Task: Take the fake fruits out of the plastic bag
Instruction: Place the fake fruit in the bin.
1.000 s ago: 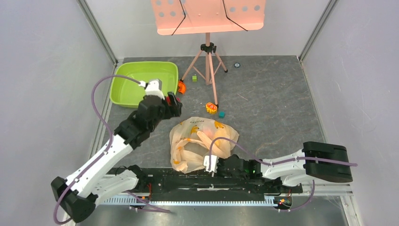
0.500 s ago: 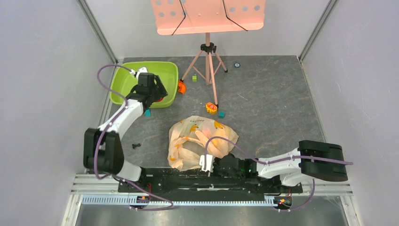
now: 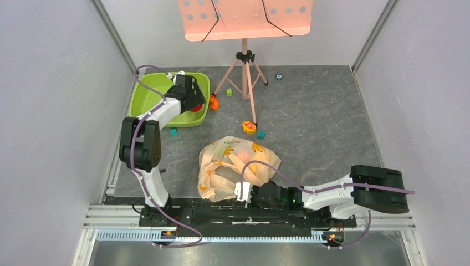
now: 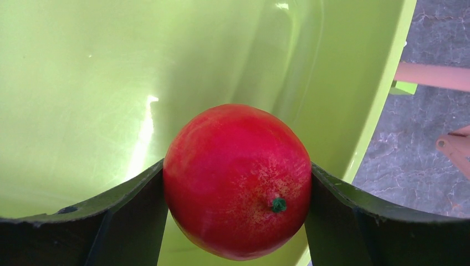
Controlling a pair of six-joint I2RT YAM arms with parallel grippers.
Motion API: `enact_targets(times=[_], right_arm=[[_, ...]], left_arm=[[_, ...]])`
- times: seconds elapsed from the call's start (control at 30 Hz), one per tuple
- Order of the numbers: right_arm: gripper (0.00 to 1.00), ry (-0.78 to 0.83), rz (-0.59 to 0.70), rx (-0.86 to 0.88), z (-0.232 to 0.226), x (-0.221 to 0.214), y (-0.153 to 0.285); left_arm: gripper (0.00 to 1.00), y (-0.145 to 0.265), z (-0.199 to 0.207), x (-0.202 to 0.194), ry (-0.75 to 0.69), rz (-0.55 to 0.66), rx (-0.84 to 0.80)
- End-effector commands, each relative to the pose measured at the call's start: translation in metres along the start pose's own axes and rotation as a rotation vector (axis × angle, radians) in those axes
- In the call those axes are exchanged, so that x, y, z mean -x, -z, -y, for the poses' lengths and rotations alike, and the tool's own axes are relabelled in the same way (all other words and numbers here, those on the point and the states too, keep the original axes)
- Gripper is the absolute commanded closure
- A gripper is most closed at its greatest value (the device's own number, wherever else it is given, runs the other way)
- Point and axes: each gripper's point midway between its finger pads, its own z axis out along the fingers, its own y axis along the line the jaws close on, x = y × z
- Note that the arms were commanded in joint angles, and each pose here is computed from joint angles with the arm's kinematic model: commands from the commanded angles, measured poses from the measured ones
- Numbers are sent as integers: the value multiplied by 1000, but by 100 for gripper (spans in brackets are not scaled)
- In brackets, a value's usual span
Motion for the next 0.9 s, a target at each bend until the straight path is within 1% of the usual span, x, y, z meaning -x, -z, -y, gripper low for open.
enact_targets(times=[0.0,0.27,0.47,0.57,0.7,0.77,0.87], right_arm=[[100,-22,32,-21,5,13,-3],[100,-25,32,-25,6,15,-4],[97,-26,28,-24,6,16,-5],[95,-26,28,-24,6,18,-5],[91,-24,37,-26,7,22,-4],[87,-23,43,-28,8,25,-3],[80,-24,54,-18,7,30,-3]], left_arm=[[41,-10,7,6,-47,-22,-5],[33,-19,1,-9,-73,-94,25],[20,-14,1,-8,-105,-105,20],[10,-4,4,0,-102,-90,7],[2,18,13,19,-99,-47,-30],[0,31,16,30,-94,-28,-51],[0,56,23,45,-88,5,-97]])
